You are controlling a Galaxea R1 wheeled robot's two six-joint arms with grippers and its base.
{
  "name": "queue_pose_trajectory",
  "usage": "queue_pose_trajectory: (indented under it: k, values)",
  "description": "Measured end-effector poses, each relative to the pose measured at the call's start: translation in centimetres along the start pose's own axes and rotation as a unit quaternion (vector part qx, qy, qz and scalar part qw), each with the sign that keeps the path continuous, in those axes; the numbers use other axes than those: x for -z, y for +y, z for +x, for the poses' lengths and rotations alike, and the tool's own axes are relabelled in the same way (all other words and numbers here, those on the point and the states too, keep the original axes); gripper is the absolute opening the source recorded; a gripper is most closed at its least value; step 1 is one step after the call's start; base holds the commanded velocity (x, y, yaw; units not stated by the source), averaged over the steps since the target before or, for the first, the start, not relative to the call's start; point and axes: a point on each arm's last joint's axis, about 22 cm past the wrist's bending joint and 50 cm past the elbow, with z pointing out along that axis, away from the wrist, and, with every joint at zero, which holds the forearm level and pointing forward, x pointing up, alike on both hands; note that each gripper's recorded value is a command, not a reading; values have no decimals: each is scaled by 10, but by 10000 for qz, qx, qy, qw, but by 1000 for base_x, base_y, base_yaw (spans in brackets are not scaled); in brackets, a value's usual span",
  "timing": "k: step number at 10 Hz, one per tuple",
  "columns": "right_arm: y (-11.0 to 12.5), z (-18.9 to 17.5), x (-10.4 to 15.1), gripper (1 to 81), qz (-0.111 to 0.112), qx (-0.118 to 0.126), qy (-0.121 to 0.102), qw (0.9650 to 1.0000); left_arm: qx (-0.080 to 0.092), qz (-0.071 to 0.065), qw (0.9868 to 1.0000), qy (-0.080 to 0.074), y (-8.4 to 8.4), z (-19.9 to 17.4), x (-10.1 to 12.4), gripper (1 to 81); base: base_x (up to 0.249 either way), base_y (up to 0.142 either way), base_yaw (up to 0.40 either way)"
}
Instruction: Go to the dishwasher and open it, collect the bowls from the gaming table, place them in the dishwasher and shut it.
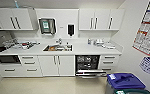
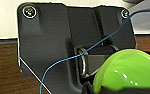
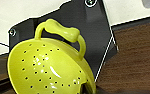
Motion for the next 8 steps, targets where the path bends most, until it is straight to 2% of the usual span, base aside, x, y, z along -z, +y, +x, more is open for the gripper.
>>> queue_pose_trajectory:
  k: [3,8]
  values:
    - [-5,1,-2,10,41,3,4,10000,-9,85,10000,20,-11,3,2,10,144,0,0]
    - [-6,2,-2,10,43,0,16,10000,-8,77,10000,17,-10,3,2,10,148,0,0]
